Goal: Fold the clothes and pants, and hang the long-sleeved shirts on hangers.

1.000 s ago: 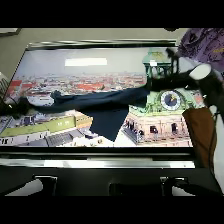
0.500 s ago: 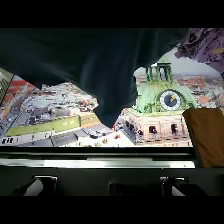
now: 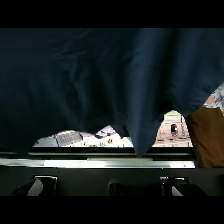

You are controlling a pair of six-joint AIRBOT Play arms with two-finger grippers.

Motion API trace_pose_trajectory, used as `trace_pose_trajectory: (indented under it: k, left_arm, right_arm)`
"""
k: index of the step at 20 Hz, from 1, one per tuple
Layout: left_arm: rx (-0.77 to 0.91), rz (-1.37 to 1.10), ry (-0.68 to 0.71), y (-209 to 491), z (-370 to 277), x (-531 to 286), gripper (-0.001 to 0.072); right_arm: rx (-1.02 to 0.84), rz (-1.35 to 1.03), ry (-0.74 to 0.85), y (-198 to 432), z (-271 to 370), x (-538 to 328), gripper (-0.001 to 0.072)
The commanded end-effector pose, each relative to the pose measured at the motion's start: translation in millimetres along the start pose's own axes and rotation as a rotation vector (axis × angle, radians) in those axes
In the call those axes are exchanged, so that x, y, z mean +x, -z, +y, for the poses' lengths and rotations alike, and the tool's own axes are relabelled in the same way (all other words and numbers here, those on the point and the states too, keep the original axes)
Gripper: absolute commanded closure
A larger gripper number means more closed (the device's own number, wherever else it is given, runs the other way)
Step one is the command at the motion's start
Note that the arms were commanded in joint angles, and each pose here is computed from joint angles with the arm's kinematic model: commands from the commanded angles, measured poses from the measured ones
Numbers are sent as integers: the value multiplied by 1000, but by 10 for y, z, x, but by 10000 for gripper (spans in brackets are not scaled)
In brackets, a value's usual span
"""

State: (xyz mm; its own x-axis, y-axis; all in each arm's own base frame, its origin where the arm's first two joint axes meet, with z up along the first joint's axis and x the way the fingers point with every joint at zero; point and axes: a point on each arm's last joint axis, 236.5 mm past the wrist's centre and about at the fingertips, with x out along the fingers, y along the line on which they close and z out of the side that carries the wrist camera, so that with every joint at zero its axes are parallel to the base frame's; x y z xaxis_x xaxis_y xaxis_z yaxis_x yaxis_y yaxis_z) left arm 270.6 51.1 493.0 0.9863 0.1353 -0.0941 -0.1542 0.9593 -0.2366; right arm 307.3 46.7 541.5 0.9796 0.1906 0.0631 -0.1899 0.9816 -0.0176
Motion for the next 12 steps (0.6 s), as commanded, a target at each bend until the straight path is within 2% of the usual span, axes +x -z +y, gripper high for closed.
trace_pose_trajectory:
  k: [1, 6, 8, 12]
  left_arm:
    - [-69, 186, 36, 528, 139, 618, 693]
    - [-100, 572, 4, 2134, 517, 2113, 694]
    - [-49, 632, -33, 2693, 626, 2647, 694]
    - [-42, 742, -16, 3803, 534, 3350, 694]
  right_arm:
    - [62, 168, -10, 607, -88, 695, 687]
    - [216, 592, 18, 2648, -315, 2116, 687]
    - [273, 667, 19, 3323, -334, 2503, 687]
    - [426, 788, -12, 4508, -195, 2905, 687]
